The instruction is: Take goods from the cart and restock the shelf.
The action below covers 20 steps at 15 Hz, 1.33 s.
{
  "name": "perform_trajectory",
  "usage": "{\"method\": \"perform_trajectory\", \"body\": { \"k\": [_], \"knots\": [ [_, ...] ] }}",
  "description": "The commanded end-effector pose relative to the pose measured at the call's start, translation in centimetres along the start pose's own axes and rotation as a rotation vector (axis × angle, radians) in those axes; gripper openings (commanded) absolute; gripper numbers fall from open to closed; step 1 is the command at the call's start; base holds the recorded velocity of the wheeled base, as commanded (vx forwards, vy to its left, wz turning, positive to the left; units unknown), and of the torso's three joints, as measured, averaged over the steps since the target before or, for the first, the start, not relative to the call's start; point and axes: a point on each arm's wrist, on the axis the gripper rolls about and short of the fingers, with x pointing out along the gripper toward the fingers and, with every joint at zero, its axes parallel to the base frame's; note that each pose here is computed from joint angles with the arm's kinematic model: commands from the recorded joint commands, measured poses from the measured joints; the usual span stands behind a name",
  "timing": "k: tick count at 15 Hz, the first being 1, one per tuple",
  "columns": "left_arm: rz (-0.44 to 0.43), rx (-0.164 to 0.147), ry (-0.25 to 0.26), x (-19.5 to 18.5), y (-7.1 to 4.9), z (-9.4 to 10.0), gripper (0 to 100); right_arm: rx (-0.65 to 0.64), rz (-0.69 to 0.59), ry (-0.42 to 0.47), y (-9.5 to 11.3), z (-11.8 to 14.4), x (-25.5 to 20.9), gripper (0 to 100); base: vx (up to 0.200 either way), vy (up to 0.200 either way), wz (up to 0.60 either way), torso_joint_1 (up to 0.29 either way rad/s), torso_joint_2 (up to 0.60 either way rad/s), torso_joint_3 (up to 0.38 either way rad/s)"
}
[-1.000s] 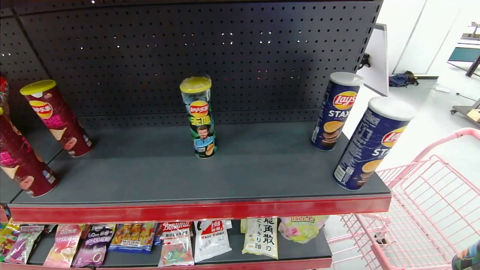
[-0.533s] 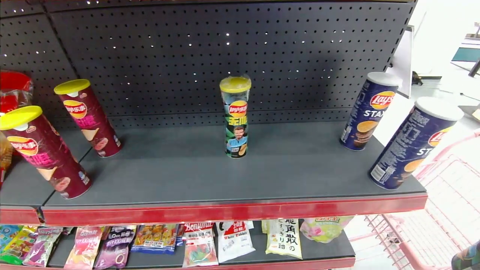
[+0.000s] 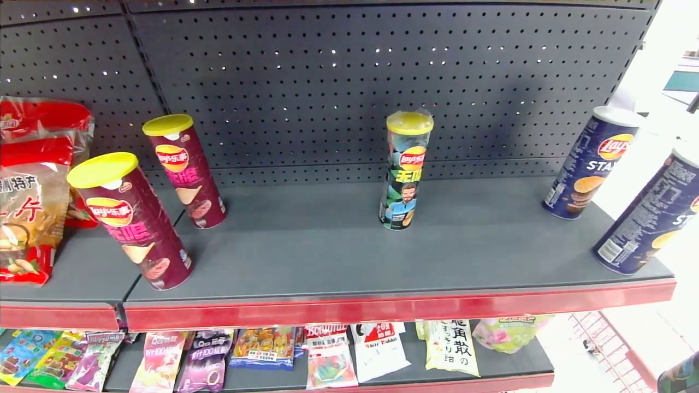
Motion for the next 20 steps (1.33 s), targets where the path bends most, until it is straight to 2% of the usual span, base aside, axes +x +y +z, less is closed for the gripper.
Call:
{"method": "perform_trajectory", "body": {
  "k": [1, 5, 9, 11, 15, 17, 18, 20],
  "knots": [
    [0.0, 0.0, 0.001, 0.0, 0.0, 0.0, 100, -0.002, 0.001, 0.003, 0.0, 0.0, 0.0, 0, 0.0, 0.0, 0.0, 0.0, 0.0, 0.0],
    [0.0, 0.0, 0.001, 0.0, 0.0, 0.0, 100, -0.002, 0.001, 0.006, 0.0, -0.1, 0.1, 0, 0.15, 0.0, 0.0, -0.002, 0.0, 0.001],
    [0.0, -0.001, 0.001, 0.0, 0.0, 0.0, 100, -0.007, 0.0, 0.0, 0.1, -0.7, -0.2, 0, 0.0, 0.0, 0.0, 0.0, 0.0, 0.0],
    [0.003, -0.006, 0.001, 0.0, 0.0, 0.0, 100, -0.006, 0.016, -0.035, 0.0, -1.0, -0.7, 0, 0.0, 0.0, 0.0, 0.0, 0.0, 0.0],
    [-0.009, 0.002, 0.005, 0.0, 0.0, 0.0, 100, 0.001, 0.188, -0.156, 0.3, -2.8, -2.2, 0, 0.0, 0.0, 0.0, 0.0, 0.0, 0.0],
    [-0.073, 0.005, 0.0, 0.0, -0.2, 0.0, 100, 0.01, 0.221, -0.165, 0.5, -3.7, -2.3, 0, 0.0, 0.0, 0.0, 0.0, 0.0, 0.0],
    [-0.081, 0.02, -0.001, 0.0, -0.2, 0.0, 100, 0.037, 0.283, -0.17, 0.6, -3.8, -2.3, 0, 0.0, 0.0, 0.0, 0.0, 0.0, 0.0],
    [-0.084, 0.022, -0.001, 0.0, -0.2, 0.0, 100, 0.055, 0.334, -0.158, 0.7, -3.3, -2.1, 0, 0.0, 0.0, 0.0, 0.0, 0.0, 0.0]
  ]
}}
